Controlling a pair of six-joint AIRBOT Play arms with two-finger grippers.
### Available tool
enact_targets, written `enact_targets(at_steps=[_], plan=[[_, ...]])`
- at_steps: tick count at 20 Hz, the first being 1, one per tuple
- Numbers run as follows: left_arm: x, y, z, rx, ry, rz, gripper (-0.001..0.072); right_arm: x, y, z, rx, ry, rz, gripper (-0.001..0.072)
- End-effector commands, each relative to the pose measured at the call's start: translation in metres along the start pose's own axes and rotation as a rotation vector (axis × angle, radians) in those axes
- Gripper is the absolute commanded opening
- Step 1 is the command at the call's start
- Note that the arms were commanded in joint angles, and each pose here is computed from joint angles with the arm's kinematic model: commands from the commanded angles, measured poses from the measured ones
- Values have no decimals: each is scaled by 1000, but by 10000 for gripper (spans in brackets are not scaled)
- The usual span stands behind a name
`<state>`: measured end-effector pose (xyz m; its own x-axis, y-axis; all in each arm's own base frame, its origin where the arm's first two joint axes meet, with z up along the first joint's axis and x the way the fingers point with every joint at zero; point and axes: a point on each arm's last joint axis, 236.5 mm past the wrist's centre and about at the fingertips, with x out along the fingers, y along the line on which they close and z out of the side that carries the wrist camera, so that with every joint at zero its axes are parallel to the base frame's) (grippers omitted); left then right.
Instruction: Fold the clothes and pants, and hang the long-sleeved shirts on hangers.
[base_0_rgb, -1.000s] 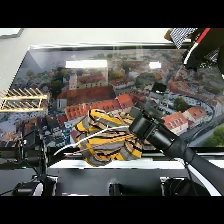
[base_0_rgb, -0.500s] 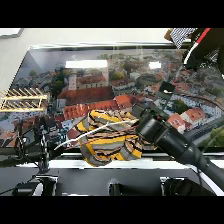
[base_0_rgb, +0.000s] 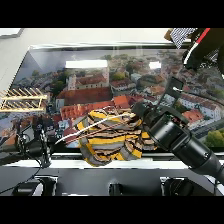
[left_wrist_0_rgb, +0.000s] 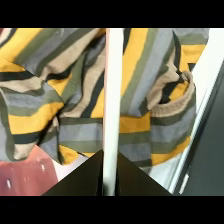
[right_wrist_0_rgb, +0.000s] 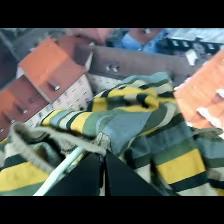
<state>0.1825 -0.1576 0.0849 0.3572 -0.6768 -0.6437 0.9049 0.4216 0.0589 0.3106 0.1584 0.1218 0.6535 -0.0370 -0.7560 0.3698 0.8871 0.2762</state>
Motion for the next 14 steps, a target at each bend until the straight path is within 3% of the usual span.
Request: enact_targets(at_steps=[1,8,14], plan=[[1,13,8,19,-28,58,32,-10,7,4,-27,7,27,30],[0,19,18,36,-69,85,32,-28,11,31,-82,-52,25,30],[16,-1,37,11,-141,-50,32,-26,10,31,-87,-55,17,30]])
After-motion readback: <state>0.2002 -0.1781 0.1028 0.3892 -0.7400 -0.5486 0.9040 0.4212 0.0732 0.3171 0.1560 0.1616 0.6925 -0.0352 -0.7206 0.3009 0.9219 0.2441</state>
